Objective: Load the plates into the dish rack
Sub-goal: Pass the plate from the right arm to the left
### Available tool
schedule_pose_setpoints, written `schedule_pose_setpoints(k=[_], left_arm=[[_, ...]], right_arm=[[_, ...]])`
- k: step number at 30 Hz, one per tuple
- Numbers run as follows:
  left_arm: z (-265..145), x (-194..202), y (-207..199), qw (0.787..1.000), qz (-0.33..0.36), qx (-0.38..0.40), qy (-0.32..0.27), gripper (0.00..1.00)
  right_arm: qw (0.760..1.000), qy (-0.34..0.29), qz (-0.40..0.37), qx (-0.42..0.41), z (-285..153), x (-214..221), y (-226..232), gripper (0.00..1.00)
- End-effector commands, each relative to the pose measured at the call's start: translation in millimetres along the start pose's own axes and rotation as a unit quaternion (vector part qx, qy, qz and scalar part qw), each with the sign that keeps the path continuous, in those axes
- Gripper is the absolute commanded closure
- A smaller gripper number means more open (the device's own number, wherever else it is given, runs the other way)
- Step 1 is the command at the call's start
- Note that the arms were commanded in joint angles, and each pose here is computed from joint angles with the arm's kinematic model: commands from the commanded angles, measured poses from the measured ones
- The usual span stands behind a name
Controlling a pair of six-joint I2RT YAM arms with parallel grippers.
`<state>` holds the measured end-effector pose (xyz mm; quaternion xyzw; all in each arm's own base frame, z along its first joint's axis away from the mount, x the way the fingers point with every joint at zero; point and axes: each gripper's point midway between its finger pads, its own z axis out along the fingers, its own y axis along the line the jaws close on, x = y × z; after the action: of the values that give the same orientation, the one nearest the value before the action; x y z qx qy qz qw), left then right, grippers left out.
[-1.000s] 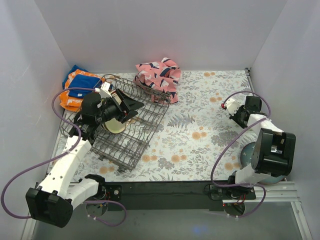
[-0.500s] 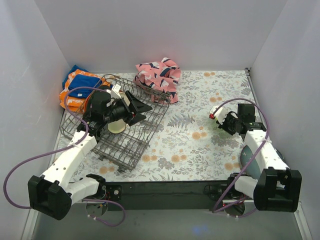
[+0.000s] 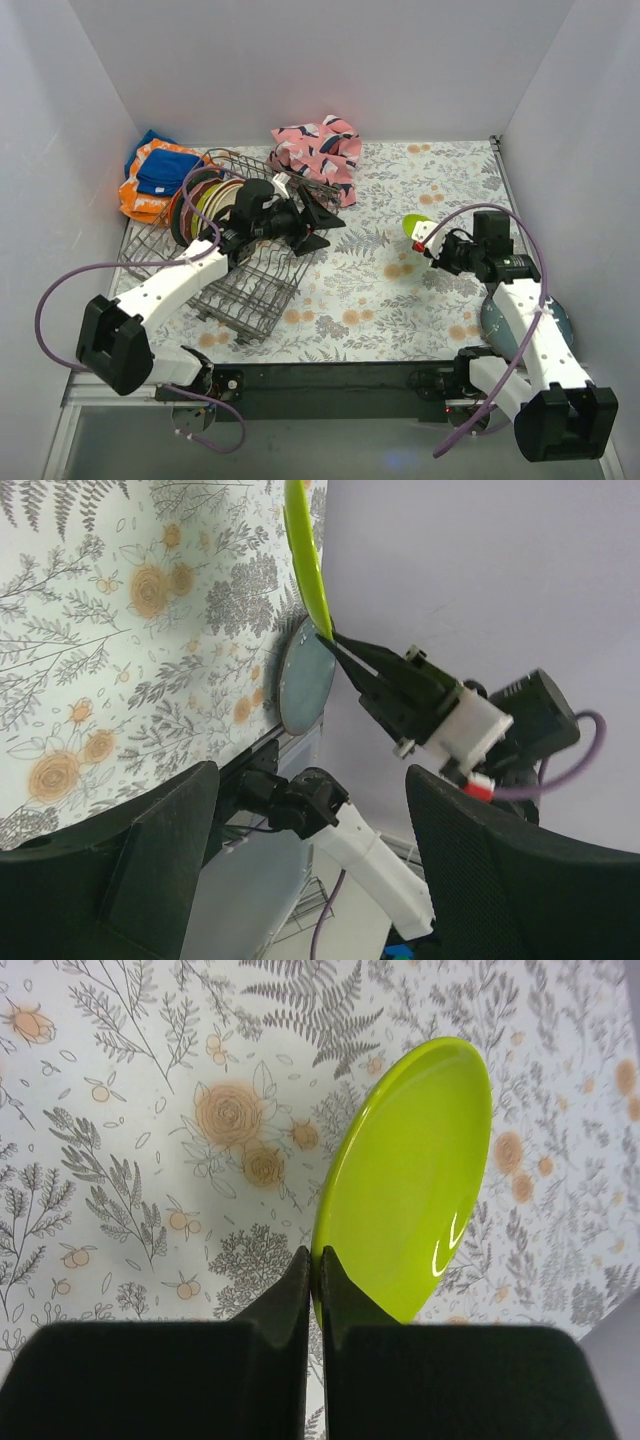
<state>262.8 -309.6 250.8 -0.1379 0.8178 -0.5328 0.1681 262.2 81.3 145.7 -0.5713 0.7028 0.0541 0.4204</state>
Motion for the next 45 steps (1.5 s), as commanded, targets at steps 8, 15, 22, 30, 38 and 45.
schedule_pose_setpoints(k=[8,15,22,30,38,45], left_arm=[[59,5,-24,1.0,-0.019,-0.004,0.014,0.27],[86,11,-39,1.0,-0.005,0.002,0.025,0.27],[89,11,-42,1.0,-0.003,0.004,0.026,0.28],[72,10,-31,1.0,0.001,-0.019,0.002,0.29],[55,7,-18,0.999,-0.007,-0.04,-0.029,0.29],[41,0,-33,0.998,-0.004,-0.021,-0.057,0.29]], right_arm=[[0.988,-0.13,-0.08,0.025,-42,-95,3,0.99],[0.983,-0.163,-0.087,0.003,-47,-125,16,0.99],[0.981,-0.169,-0.092,-0.011,-40,-132,27,0.99],[0.985,-0.157,-0.066,0.007,-37,-132,18,0.99],[0.987,-0.152,-0.046,0.011,-35,-130,17,0.99],[0.988,-0.147,-0.041,0.004,-31,-123,23,0.99]])
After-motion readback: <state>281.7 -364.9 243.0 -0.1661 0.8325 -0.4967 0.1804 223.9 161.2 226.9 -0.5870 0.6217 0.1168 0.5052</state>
